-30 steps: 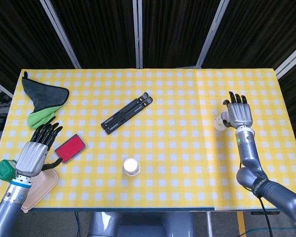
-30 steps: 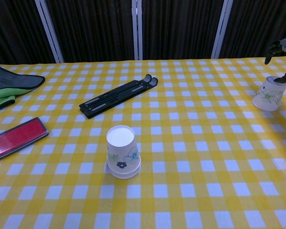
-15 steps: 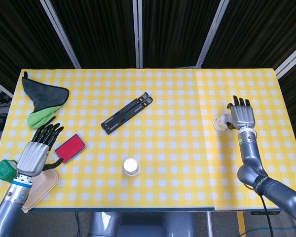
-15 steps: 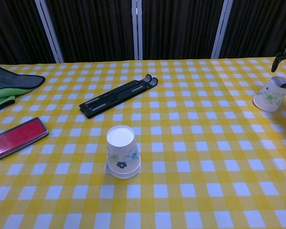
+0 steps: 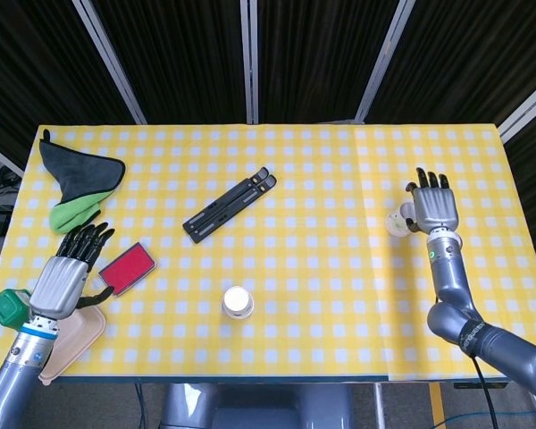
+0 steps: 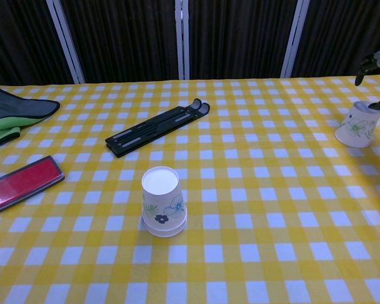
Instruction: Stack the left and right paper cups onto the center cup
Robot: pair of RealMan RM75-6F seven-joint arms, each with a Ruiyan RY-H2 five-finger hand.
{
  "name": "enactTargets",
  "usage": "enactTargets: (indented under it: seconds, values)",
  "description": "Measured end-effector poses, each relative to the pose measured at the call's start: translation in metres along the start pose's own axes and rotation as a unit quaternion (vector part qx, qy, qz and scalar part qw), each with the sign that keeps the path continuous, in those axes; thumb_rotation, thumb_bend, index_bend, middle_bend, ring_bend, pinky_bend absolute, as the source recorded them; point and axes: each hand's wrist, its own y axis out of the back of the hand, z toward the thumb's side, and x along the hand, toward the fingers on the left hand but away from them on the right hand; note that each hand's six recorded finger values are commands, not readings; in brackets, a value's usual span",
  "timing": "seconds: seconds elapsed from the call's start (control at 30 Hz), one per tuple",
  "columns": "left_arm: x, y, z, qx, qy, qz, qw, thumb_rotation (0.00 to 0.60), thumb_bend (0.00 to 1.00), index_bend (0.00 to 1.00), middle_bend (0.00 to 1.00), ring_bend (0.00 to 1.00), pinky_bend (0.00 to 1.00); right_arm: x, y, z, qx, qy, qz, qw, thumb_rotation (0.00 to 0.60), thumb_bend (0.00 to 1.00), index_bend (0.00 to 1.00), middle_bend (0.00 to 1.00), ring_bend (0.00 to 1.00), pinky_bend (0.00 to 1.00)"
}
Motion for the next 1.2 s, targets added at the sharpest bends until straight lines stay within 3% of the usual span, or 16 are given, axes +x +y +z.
enactTargets:
  seconds: [0.53,0.67,0.9,1.2]
  values:
    - [0.002,-0.003,-0.001,0.0,0.001,-0.01,1.0,0.6,0.22,0.0,0.0,0.0,0.0,-0.004,-0.021,-0.007,0.018,-0.025,0.041,0.9987,0.6,0.22,0.28,0.0,0.0,0.0]
    - [0.002,-0.004,-0.001,0.0,0.0,-0.012,0.9999,0.6,0.22,0.0,0.0,0.0,0.0,-0.006,-0.028,-0.007,0.018,-0.025,0.047,0.9984,0.6,0.22,0.32,0.0,0.0,0.0]
    - [0.002,-0.003,-0.001,-0.001,0.001,-0.011,0.9999,0.6,0.22,0.0,0.0,0.0,0.0,-0.007,-0.029,-0.001,0.013,-0.014,0.036,0.9992,0.6,0.23,0.43,0.02,0.0,0.0]
    - [0.002,-0.001,-0.003,-0.002,0.004,-0.007,1.0,0.6,0.22,0.0,0.0,0.0,0.0,0.003,-0.013,0.015,-0.001,0.014,0.015,0.9998,0.6,0.22,0.46,0.03,0.0,0.01]
